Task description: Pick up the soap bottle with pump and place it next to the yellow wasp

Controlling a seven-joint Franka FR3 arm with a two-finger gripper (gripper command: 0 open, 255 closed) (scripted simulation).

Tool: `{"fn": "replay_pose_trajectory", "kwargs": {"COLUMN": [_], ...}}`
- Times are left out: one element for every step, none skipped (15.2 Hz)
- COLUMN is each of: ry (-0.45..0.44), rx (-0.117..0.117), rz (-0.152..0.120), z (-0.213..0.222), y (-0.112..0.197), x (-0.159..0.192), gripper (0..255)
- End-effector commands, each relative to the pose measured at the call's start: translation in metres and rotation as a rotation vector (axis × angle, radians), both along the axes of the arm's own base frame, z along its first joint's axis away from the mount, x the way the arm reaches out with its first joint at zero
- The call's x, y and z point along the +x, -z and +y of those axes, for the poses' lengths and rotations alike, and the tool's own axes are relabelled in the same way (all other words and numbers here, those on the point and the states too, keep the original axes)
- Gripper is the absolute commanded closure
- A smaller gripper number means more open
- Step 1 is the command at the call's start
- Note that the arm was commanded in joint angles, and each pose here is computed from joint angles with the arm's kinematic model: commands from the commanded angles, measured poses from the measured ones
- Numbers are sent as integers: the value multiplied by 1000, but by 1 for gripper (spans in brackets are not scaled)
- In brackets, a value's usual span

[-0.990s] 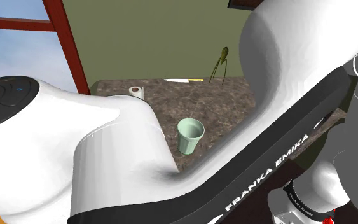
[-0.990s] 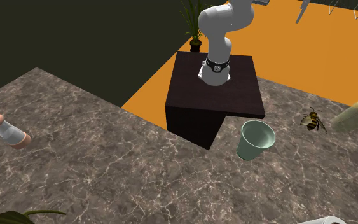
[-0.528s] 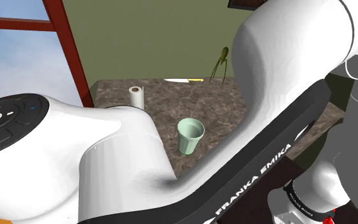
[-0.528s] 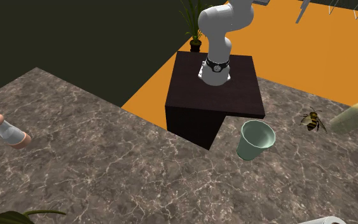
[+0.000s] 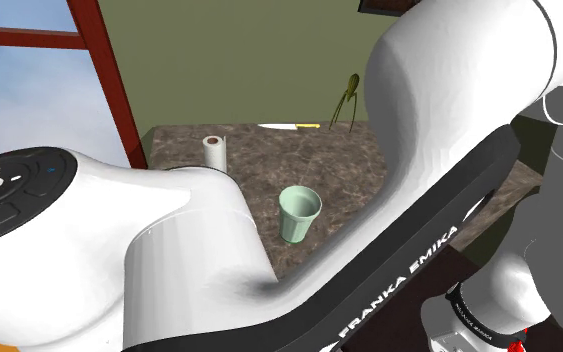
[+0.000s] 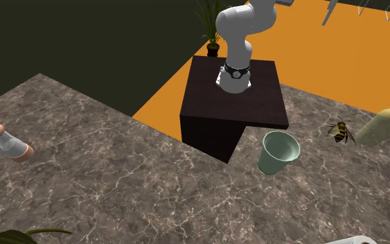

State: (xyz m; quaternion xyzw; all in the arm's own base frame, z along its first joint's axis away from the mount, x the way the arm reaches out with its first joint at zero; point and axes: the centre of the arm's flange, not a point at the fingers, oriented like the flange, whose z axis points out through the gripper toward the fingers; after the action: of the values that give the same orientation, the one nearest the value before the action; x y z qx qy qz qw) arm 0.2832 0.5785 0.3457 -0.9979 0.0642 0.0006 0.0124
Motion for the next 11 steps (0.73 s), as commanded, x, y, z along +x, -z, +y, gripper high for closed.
{"fn": "replay_pose_trajectory", "kwargs": {"ry": [0,0,0,0,0,0,0,0,0,0,0], "rx": [0,0,0,0,0,0,0,0,0,0,0], "rz": [0,0,0,0,0,0,0,0,0,0,0], "z": [0,0,-1,-1,-1,-1,-1,-1,-1,-1,-1], "y": [0,-13,-26,-40,-50,-50,-50,-50,-50,-50,-50], "x": [0,0,0,0,0,0,0,0,0,0,0], "gripper": [0,0,0,0,0,0,0,0,0,0,0]}}
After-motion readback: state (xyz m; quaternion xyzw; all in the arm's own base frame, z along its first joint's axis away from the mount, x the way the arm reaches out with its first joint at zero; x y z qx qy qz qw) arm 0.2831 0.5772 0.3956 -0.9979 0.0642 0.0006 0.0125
